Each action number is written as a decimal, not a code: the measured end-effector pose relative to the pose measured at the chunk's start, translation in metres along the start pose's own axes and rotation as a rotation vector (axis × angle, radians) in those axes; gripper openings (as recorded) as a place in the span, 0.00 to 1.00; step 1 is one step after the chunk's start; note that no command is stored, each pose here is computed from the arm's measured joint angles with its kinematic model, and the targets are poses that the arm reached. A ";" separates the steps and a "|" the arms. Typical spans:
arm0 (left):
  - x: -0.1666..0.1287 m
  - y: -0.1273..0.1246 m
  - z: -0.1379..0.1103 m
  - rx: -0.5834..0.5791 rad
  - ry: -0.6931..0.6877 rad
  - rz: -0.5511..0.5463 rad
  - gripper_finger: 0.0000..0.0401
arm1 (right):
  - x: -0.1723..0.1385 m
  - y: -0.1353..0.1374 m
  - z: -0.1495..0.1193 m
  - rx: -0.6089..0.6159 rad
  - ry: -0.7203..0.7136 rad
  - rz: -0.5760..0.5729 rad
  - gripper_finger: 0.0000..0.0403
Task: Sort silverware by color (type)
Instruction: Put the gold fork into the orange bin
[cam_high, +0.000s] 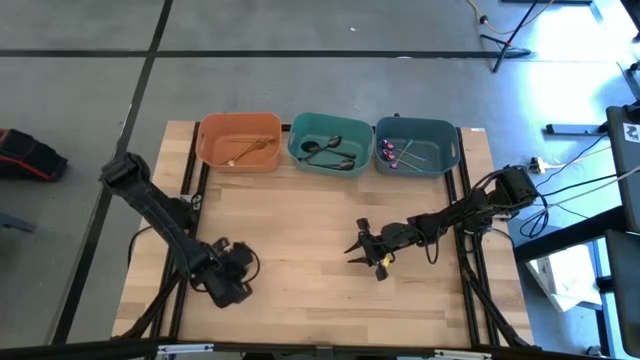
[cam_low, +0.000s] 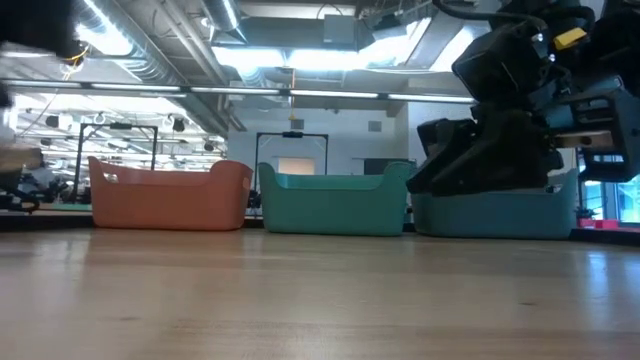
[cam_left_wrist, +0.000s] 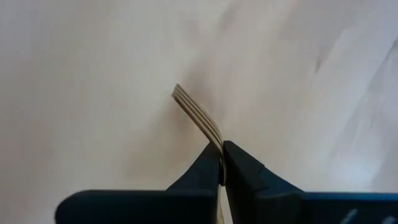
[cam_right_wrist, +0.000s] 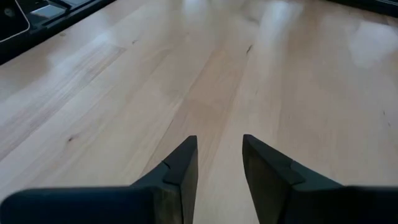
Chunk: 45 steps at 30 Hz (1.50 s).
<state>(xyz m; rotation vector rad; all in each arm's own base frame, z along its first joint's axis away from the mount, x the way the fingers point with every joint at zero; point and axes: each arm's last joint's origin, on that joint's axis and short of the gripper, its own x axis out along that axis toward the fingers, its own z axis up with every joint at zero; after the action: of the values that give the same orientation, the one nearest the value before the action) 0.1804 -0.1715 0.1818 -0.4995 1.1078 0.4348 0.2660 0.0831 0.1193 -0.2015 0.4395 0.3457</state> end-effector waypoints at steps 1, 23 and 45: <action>-0.004 0.000 0.007 0.032 -0.050 0.011 0.02 | 0.000 0.000 0.000 0.003 0.003 0.000 0.29; -0.043 0.079 0.162 0.338 -0.406 0.526 0.03 | 0.000 -0.003 -0.004 -0.026 0.051 -0.103 0.29; 0.003 0.250 0.218 0.435 -0.219 0.751 0.03 | -0.001 -0.006 -0.012 -0.126 0.152 -0.166 0.29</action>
<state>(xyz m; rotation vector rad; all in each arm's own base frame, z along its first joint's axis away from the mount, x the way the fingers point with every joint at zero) 0.2000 0.1576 0.2168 0.3651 1.1100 0.8499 0.2626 0.0739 0.1098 -0.3865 0.5479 0.1958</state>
